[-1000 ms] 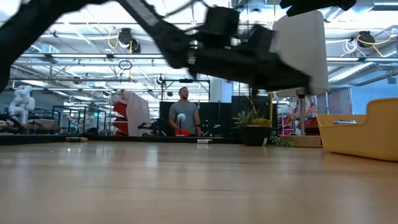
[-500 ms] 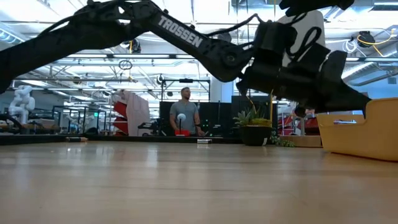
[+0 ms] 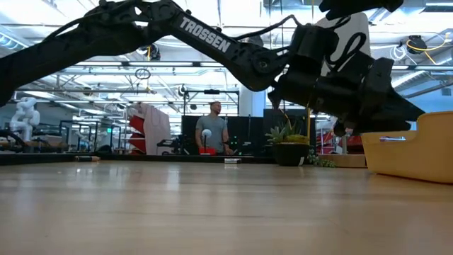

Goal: Sort batteries
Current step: Put the black battery into the orange bin

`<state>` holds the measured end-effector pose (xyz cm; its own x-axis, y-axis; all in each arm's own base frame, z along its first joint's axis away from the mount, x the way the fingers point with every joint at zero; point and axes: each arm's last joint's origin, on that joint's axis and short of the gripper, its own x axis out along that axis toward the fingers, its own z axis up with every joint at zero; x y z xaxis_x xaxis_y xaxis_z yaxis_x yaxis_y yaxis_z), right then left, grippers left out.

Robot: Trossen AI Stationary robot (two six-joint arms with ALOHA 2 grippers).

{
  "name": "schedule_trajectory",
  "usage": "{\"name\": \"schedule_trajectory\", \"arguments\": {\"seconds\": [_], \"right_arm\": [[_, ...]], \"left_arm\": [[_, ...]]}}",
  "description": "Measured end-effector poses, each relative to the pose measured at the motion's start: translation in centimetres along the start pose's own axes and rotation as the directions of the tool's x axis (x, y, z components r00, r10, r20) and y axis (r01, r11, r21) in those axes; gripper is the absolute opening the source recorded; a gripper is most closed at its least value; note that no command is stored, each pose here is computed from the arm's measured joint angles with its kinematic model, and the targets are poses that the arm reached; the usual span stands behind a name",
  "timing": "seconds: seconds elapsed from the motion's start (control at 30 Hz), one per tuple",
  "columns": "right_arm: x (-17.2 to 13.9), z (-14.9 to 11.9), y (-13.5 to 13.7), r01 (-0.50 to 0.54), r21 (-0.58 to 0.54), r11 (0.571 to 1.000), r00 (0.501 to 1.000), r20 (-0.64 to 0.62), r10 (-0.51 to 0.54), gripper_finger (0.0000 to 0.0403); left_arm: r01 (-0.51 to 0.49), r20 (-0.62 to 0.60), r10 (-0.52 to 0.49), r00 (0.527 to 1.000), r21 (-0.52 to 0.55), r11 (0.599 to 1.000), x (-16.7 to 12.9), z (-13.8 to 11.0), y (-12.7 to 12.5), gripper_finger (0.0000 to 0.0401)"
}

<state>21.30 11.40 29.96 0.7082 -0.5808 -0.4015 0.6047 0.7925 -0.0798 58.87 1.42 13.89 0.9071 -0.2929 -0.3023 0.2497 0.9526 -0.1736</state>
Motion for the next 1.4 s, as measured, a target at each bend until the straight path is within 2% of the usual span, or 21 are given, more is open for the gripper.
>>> {"name": "schedule_trajectory", "arguments": {"seconds": [0.07,0.27,0.4,0.5,0.63,0.77,0.83,0.9,0.97,1.1,1.2,1.3,1.4], "right_arm": [[0.0,0.0,0.0,-0.01,0.001,1.0,1.0,-0.011,0.01,0.0167],[0.0,0.0,0.1,-0.024,0.004,1.0,0.999,-0.024,0.024,0.0167],[-0.1,-0.2,0.3,-0.029,0.003,1.0,0.999,-0.025,0.029,0.0167],[-0.2,-0.5,0.9,-0.042,-0.003,0.999,0.999,-0.024,0.042,0.0167],[-0.3,-0.9,1.4,-0.051,-0.003,0.999,0.998,-0.028,0.051,0.0167],[-0.3,-1.2,1.7,-0.056,0.016,0.998,0.998,-0.033,0.056,0.0167],[-0.3,-1.3,1.8,-0.063,0.032,0.997,0.997,-0.046,0.064,0.0167],[-0.2,-1.6,2.1,-0.078,0.043,0.996,0.994,-0.073,0.081,0.0167],[-0.1,-1.9,2.4,-0.084,0.057,0.995,0.992,-0.092,0.089,0.0167],[0.1,-2.8,3.2,-0.084,0.054,0.995,0.989,-0.113,0.09,0.0167],[0.2,-3.5,4.0,-0.088,0.048,0.995,0.989,-0.118,0.093,0.0167],[0.3,-4.2,4.7,-0.083,0.049,0.995,0.988,-0.128,0.088,0.0167],[0.4,-4.9,5.2,-0.081,0.033,0.996,0.987,-0.134,0.085,0.0167]], "left_arm": [[-0.007,-0.021,0.007,1.0,-0.003,1.0,-0.6,0.8,0.1,0.0213],[-0.049,-0.138,0.063,0.988,0.103,0.993,-3.9,4.1,0.8,0.0214],[-0.093,-0.318,0.151,0.936,0.192,0.977,-6.4,4.7,1.4,0.0214],[-0.092,-0.524,0.206,0.827,0.236,0.967,-8.7,4.0,1.9,0.0214],[-0.071,-0.759,0.21,0.617,0.212,0.975,-11.9,2.5,2.5,0.0214],[-0.094,-0.885,0.259,0.386,0.242,0.966,-15.0,2.3,2.7,0.0214],[-0.117,-0.892,0.295,0.343,0.271,0.955,-16.4,3.1,3.0,0.0214],[-0.15,-0.883,0.319,0.344,0.284,0.947,-18.1,4.3,3.8,0.0215],[-0.183,-0.866,0.338,0.368,0.289,0.94,-20.0,5.6,4.7,0.0215],[-0.232,-0.807,0.339,0.485,0.255,0.939,-23.5,6.8,7.8,0.0215],[-0.234,-0.781,0.337,0.526,0.248,0.94,-25.3,5.8,10.8,0.0215],[-0.23,-0.773,0.355,0.526,0.273,0.934,-26.8,4.5,13.4,0.0215],[-0.247,-0.735,0.38,0.562,0.289,0.925,-27.2,3.3,15.8,0.0215]]}}
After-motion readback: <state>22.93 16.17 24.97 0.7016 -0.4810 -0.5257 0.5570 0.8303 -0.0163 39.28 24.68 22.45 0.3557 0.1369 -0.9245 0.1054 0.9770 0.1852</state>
